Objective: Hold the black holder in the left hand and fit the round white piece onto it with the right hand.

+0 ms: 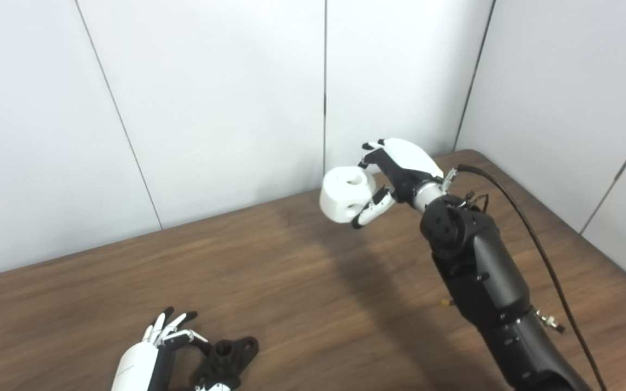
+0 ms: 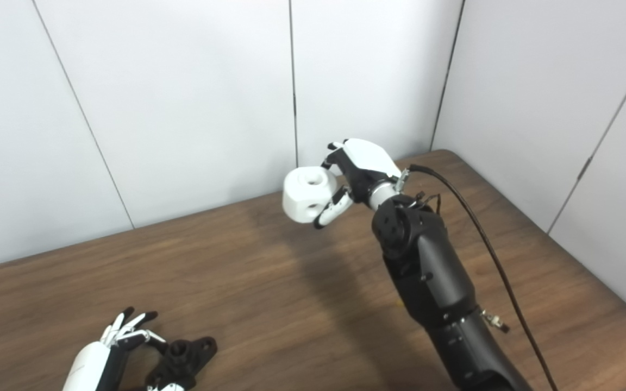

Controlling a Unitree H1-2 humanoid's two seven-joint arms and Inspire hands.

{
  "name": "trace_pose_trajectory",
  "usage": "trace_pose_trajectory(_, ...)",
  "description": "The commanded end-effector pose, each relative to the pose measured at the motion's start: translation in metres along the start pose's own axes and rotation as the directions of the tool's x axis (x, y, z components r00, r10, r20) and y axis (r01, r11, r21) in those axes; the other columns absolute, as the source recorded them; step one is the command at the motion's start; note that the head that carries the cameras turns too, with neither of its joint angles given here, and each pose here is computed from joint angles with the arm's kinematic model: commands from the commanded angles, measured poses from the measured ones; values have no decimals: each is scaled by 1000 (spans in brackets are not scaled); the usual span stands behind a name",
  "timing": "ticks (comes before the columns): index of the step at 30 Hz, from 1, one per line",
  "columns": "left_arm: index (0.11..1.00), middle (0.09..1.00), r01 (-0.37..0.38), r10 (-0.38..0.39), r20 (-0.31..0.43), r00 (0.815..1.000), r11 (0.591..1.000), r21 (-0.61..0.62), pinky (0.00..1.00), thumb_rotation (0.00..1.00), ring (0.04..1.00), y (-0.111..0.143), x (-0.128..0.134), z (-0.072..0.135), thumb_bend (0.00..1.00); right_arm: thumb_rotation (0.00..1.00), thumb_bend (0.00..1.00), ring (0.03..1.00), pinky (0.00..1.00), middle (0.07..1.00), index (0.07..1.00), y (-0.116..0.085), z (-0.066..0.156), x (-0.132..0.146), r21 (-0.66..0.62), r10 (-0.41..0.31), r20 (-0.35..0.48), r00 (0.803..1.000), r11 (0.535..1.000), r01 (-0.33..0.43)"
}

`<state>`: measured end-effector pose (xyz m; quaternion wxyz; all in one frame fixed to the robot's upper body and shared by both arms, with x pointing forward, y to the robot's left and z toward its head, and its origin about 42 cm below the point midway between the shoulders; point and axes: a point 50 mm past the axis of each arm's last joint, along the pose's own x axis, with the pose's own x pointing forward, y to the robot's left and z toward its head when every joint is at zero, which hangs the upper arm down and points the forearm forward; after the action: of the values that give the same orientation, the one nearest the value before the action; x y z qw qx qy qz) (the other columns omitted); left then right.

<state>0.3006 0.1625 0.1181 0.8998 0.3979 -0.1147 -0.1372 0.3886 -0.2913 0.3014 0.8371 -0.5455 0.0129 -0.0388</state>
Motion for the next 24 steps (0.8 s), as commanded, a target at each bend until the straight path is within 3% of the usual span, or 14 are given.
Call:
trace_pose_trajectory(1, 480, 886, 22, -22, -11, 1000, 1000, -22, 1000, 42, 1000, -14, -2, 6, 520, 127, 517, 1000, 970, 960, 476, -27, 16, -8, 1, -93, 56, 994, 996, 94)
trace_pose_trajectory(13, 480, 894, 25, -25, -9, 1000, 1000, 3, 1000, 44, 1000, -20, 5, 21, 520, 128, 516, 1000, 992, 964, 475, -17, 50, -40, 17, -73, 213, 974, 997, 71)
trace_pose_trajectory(24, 480, 892, 15, -15, 5, 1000, 1000, -2, 1000, 45, 1000, -26, 9, 32, 520, 125, 517, 1000, 1000, 964, 475, 6, 69, -59, -2, 24, 318, 948, 1000, -25)
